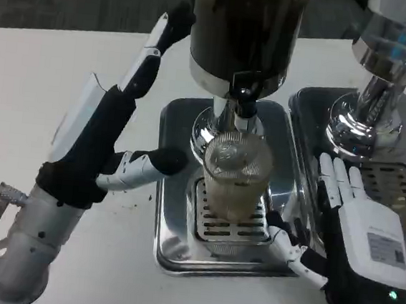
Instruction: Grasp the cup under the faucet to collect the drink, then remove the cup.
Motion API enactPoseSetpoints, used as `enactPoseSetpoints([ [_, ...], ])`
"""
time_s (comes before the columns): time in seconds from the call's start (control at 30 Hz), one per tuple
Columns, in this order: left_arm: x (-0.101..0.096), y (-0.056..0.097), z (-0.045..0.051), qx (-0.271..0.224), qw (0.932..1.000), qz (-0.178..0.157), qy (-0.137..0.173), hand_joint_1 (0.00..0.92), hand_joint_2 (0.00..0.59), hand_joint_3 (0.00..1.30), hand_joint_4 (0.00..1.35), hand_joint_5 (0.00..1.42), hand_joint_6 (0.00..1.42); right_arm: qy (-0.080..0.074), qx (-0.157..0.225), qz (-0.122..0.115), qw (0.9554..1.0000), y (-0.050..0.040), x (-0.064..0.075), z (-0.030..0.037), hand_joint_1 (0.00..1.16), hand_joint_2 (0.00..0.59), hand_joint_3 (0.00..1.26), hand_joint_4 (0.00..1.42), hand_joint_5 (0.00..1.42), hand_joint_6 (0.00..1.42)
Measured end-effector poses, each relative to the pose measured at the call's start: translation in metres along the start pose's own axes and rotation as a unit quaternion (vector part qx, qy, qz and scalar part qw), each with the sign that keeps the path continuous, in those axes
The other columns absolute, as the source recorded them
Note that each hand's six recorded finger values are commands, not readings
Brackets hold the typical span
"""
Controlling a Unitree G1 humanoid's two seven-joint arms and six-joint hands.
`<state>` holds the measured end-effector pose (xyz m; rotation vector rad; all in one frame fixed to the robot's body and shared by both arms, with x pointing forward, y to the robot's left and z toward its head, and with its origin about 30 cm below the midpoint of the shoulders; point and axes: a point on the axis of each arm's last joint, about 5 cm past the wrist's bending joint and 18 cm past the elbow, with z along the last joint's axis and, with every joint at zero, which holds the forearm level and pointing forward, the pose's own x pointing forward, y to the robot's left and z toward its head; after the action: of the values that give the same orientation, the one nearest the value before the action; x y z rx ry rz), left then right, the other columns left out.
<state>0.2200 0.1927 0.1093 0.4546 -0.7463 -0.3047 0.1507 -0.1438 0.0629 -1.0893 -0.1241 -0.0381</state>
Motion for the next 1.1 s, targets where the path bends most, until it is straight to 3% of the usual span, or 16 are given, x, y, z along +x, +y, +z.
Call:
enactPoseSetpoints([
  [0.27, 0.012, -0.009, -0.0003, -0.02, 0.9994, -0.029, -0.008, 0.0, 0.086, 0.0, 0.0, 0.13, 0.1, 0.001, 0.006, -0.003, 1.0, 0.0013, 0.0, 0.0025, 0.27, 0.342, 0.0, 0.0, 0.0, 0.17],
  [0.5, 0.019, -0.019, -0.0061, -0.039, 0.9985, -0.038, 0.008, 0.0, 0.09, 0.01, 0.0, 0.17, 0.12, 0.003, 0.005, -0.007, 1.0, 0.0014, 0.0, 0.0023, 0.28, 0.348, 0.0, 0.0, 0.0, 0.17],
  [0.63, 0.023, -0.017, -0.0071, -0.031, 0.9986, -0.042, 0.007, 0.0, 0.081, 0.06, 0.0, 0.21, 0.16, 0.007, 0.005, -0.007, 0.9999, 0.002, -0.002, 0.0016, 0.28, 0.349, 0.0, 0.0, 0.0, 0.18],
  [1.1, 0.024, -0.016, -0.0095, -0.038, 0.9979, -0.051, 0.017, 0.0, 0.082, 0.07, 0.0, 0.19, 0.16, 0.01, 0.006, -0.006, 0.9999, 0.0026, -0.004, 0.0013, 0.28, 0.35, 0.0, 0.0, 0.0, 0.18],
])
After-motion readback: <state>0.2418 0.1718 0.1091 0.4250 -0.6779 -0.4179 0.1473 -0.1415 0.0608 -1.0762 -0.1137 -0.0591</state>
